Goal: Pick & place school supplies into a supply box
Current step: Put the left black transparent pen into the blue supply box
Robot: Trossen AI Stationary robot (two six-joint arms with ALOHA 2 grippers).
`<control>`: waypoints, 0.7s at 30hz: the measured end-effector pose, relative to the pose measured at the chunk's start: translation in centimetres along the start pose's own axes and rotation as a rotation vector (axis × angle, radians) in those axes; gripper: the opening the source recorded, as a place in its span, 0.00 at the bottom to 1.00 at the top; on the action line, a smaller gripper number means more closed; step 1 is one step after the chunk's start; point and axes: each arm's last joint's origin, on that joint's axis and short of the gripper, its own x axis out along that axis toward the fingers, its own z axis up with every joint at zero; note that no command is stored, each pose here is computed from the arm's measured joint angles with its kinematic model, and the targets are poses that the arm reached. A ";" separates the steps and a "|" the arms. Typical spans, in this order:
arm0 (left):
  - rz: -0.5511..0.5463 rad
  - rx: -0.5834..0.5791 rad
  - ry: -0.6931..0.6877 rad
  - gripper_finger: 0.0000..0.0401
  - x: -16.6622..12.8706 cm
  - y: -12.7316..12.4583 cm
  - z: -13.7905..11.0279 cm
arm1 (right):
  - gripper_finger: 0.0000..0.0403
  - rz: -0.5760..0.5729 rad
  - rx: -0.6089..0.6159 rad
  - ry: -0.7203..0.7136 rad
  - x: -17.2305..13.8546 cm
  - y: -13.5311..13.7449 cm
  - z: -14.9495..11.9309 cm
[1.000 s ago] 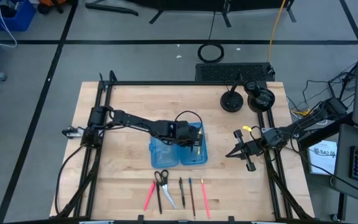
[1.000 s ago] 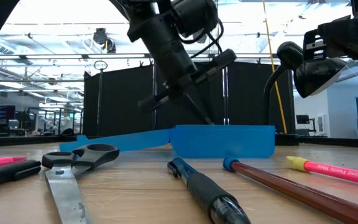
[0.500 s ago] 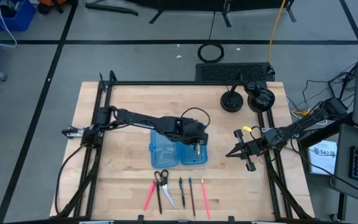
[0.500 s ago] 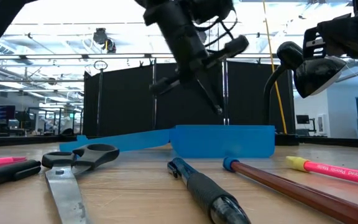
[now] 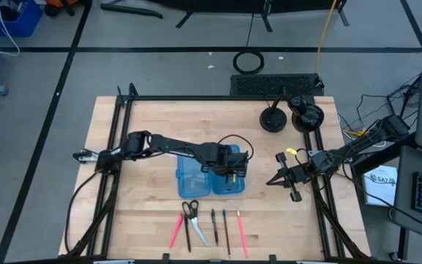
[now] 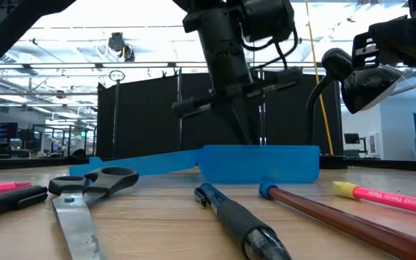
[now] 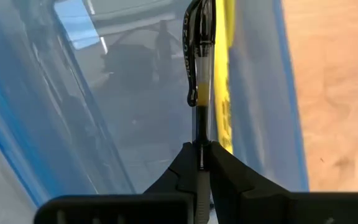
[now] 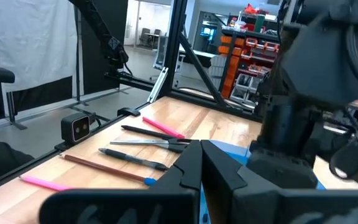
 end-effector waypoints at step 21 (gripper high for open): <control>-0.010 -0.030 -0.037 0.05 0.1 0.0 1.0 | 0.00 -0.001 -0.002 -0.007 0.0 0.0 0.1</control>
